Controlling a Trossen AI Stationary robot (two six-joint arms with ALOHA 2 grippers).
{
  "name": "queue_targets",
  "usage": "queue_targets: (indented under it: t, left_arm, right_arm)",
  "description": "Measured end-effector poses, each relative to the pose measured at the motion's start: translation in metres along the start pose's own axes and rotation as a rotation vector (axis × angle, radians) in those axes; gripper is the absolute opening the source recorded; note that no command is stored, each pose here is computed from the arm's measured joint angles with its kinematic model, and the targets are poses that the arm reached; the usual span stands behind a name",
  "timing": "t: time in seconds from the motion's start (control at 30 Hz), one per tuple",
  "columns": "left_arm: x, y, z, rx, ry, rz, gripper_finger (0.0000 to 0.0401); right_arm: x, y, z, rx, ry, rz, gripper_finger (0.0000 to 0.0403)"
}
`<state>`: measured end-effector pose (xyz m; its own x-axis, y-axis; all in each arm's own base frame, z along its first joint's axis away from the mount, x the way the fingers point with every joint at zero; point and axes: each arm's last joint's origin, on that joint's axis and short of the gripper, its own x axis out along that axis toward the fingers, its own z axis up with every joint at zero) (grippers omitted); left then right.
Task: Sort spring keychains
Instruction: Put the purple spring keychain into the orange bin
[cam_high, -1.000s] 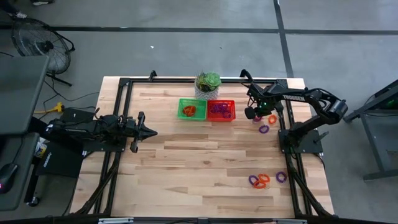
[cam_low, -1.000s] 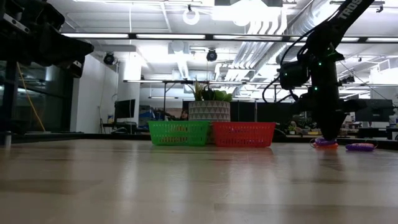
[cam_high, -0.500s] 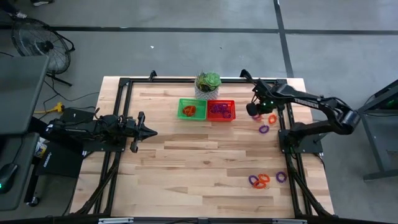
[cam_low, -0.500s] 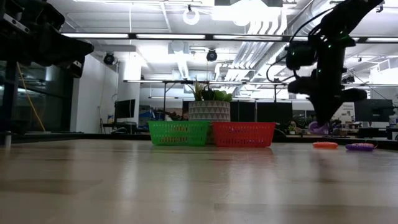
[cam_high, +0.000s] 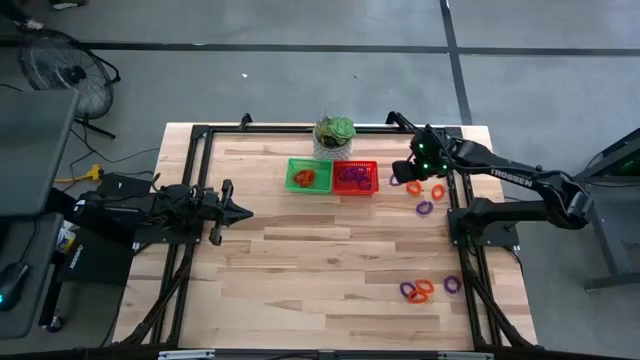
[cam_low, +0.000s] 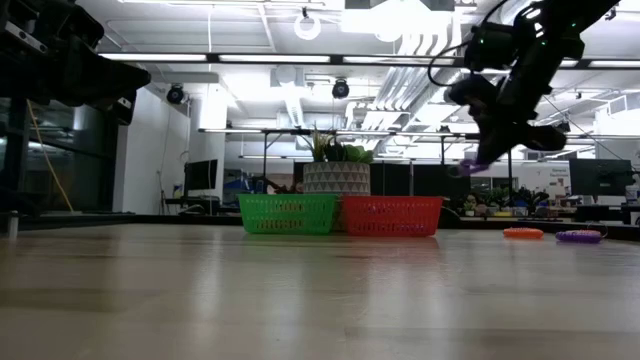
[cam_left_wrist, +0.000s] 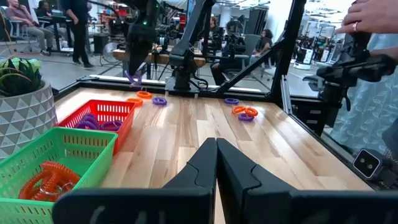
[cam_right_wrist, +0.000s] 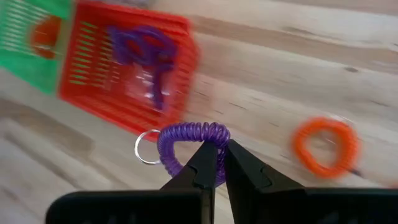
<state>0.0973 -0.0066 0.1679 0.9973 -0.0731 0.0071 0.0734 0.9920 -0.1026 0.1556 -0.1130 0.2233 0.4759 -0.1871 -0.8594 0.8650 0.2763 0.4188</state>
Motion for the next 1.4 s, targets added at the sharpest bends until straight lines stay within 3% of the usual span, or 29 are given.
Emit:
queue_targets:
  t: [0.27, 0.5, 0.6, 0.7, 0.83, 1.1, 1.4]
  left_arm:
    - [0.000, 0.000, 0.000, 0.000, 0.000, 0.000, 0.0000]
    - [0.000, 0.000, 0.000, 0.000, 0.000, 0.000, 0.0000]
    - [0.000, 0.000, 0.000, 0.000, 0.000, 0.000, 0.0000]
    - [0.000, 0.000, 0.000, 0.000, 0.000, 0.000, 0.0000]
    - [0.000, 0.000, 0.000, 0.000, 0.000, 0.000, 0.0000]
    - [0.000, 0.000, 0.000, 0.000, 0.000, 0.000, 0.0000]
    - [0.000, 0.000, 0.000, 0.000, 0.000, 0.000, 0.0000]
  right_arm:
    - [0.012, 0.027, 0.010, -0.042, -0.078, 0.201, 0.0016]
    - [0.035, 0.044, 0.018, -0.093, -0.087, 0.292, 0.0016]
    - [0.037, 0.057, 0.026, -0.180, -0.094, 0.290, 0.0016]
    - [0.036, 0.072, 0.037, -0.289, -0.114, 0.259, 0.0016]
    - [0.035, 0.088, 0.051, -0.425, -0.106, 0.134, 0.0016]
    - [0.050, 0.107, 0.072, -0.660, 0.030, -0.038, 0.0016]
    - [0.073, 0.108, 0.076, -0.717, 0.136, -0.089, 0.0017]
